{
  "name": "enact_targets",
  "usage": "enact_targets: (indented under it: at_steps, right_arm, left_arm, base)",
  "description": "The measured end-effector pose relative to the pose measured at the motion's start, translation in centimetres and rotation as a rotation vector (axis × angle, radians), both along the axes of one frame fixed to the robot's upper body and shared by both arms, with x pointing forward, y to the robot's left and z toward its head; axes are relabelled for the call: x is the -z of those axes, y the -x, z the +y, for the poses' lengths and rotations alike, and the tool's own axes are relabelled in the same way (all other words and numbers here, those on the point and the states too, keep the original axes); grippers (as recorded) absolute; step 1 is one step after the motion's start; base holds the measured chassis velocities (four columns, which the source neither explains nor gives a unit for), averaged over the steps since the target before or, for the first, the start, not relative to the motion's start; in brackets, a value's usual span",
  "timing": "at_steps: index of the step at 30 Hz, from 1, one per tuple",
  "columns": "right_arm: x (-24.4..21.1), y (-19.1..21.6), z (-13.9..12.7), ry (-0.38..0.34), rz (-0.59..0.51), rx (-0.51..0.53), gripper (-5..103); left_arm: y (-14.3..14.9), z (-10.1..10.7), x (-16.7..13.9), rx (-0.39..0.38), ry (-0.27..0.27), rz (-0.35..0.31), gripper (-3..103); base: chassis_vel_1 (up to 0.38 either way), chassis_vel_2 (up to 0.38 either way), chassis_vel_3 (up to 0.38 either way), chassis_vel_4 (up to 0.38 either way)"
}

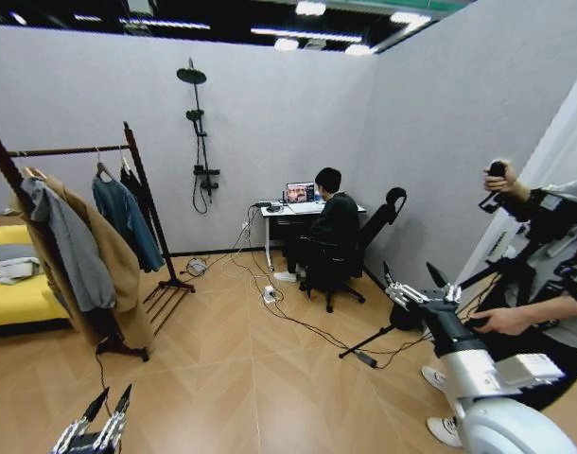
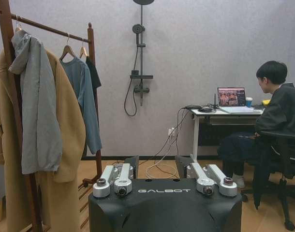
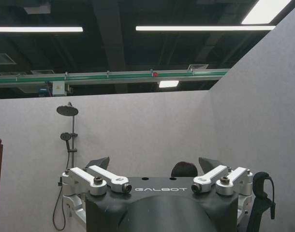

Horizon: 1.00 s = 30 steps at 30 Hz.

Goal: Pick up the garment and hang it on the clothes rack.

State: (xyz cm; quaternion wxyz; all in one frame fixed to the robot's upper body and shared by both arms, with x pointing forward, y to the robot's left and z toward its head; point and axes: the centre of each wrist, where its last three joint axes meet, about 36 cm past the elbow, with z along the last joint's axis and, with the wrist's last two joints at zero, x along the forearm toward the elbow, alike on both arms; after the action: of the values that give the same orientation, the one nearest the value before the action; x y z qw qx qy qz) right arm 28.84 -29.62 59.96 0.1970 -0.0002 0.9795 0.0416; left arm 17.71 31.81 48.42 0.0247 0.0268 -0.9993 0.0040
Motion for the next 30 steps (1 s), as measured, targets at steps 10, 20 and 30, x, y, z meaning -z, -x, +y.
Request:
enact_targets:
  at_steps: [10, 20, 30]
  right_arm:
    - [0.0, 0.0, 0.0, 0.005, -0.003, 0.009, 100]
    - [0.6, 0.2, 0.3, 0.001, -0.002, 0.012, 100]
    - [15.1, 0.1, -2.7, 0.081, 0.160, 0.138, 100]
  left_arm:
    - [0.0, 0.0, 0.0, 0.000, 0.000, 0.000, 46]
    - [0.0, 0.0, 0.0, 0.001, 0.000, 0.000, 46]
    - [0.0, 0.0, 0.0, 0.000, 0.000, 0.000, 46]
  base:
    - [-0.059, -0.231, 0.055, 0.221]
    - [-0.038, -0.017, 0.054, -0.010]
    - [0.004, 0.018, -0.002, -0.014]
